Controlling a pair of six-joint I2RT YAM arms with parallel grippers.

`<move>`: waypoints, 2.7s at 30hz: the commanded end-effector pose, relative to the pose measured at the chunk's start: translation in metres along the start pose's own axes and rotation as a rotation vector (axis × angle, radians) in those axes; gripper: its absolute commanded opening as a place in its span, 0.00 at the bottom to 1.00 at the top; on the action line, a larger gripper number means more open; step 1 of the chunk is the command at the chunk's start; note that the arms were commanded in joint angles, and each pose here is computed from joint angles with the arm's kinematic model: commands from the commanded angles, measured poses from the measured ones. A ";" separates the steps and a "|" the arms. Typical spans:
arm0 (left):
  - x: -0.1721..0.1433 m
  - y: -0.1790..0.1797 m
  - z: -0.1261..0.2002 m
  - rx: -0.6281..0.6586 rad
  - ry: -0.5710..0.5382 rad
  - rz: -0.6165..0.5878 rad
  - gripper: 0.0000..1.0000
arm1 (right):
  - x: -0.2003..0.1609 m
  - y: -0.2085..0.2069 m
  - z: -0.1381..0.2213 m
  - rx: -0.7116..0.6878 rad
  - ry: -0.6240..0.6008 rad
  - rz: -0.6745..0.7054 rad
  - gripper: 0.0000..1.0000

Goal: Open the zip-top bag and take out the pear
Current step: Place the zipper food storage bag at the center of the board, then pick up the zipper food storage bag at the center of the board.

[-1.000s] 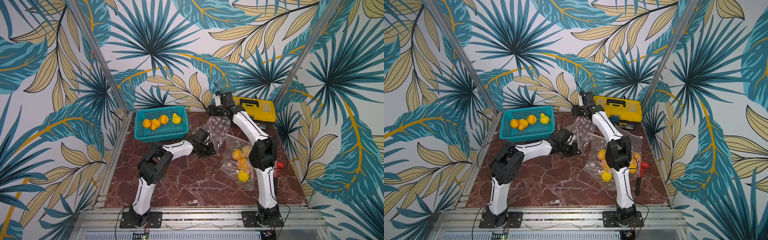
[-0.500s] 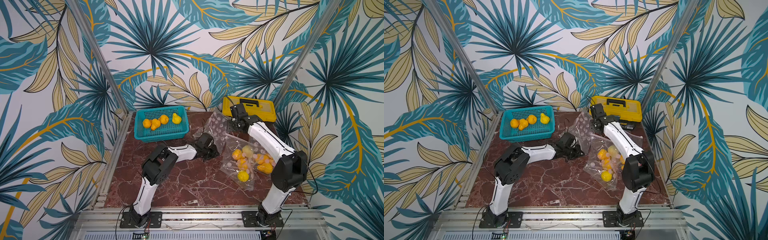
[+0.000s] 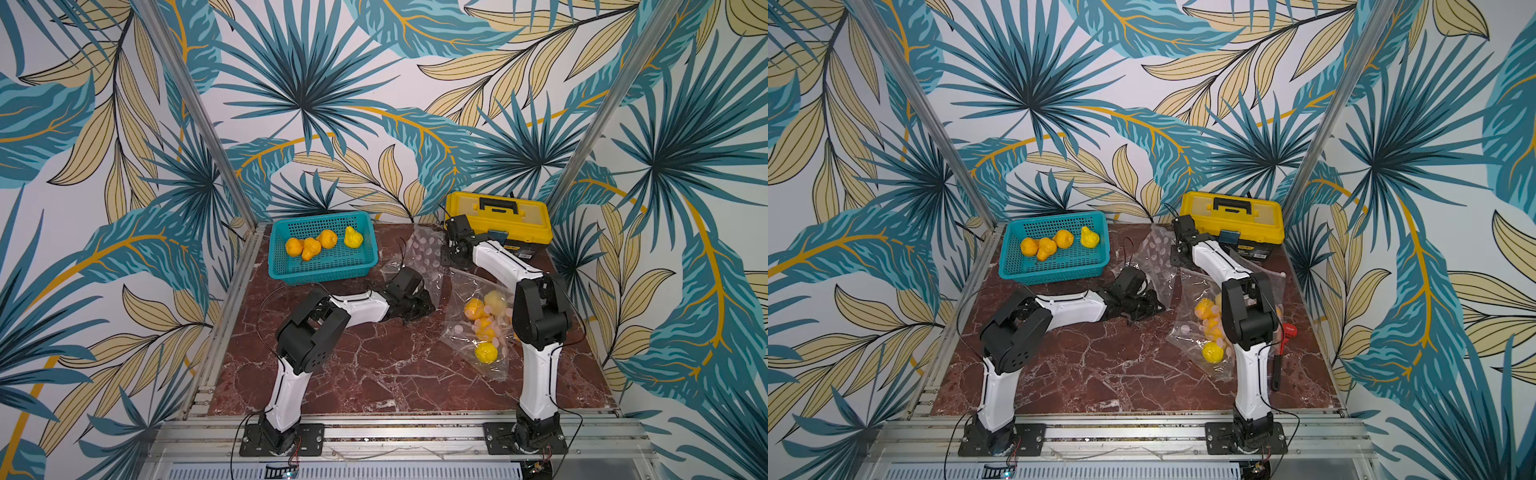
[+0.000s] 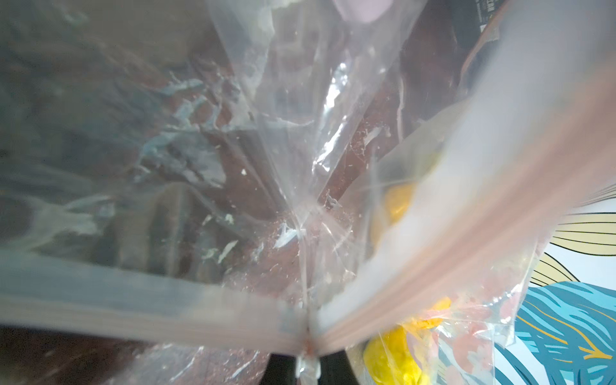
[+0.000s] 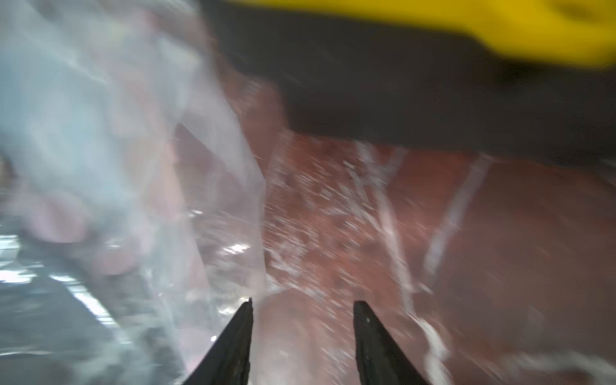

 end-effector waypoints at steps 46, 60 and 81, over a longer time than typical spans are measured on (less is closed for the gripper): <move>0.041 -0.032 0.113 -0.065 -0.201 -0.209 0.84 | -0.052 -0.013 0.045 -0.431 0.074 0.191 0.40; 0.041 -0.036 0.179 0.016 -0.297 -0.404 0.78 | -0.048 0.037 0.157 0.122 -0.035 0.139 0.00; -0.028 -0.067 0.293 -0.157 -0.192 -1.357 0.73 | -0.102 0.074 0.317 1.093 -0.456 0.872 0.00</move>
Point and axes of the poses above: each gripper's point midway between its finger pads, its own z axis back along the fingers, its own y axis along the line the jaws close on, x = y × z, the point moved 7 cm from there along z, back along the fingers, and after that the axes turned 1 degree about z, right-handed, at the moved point
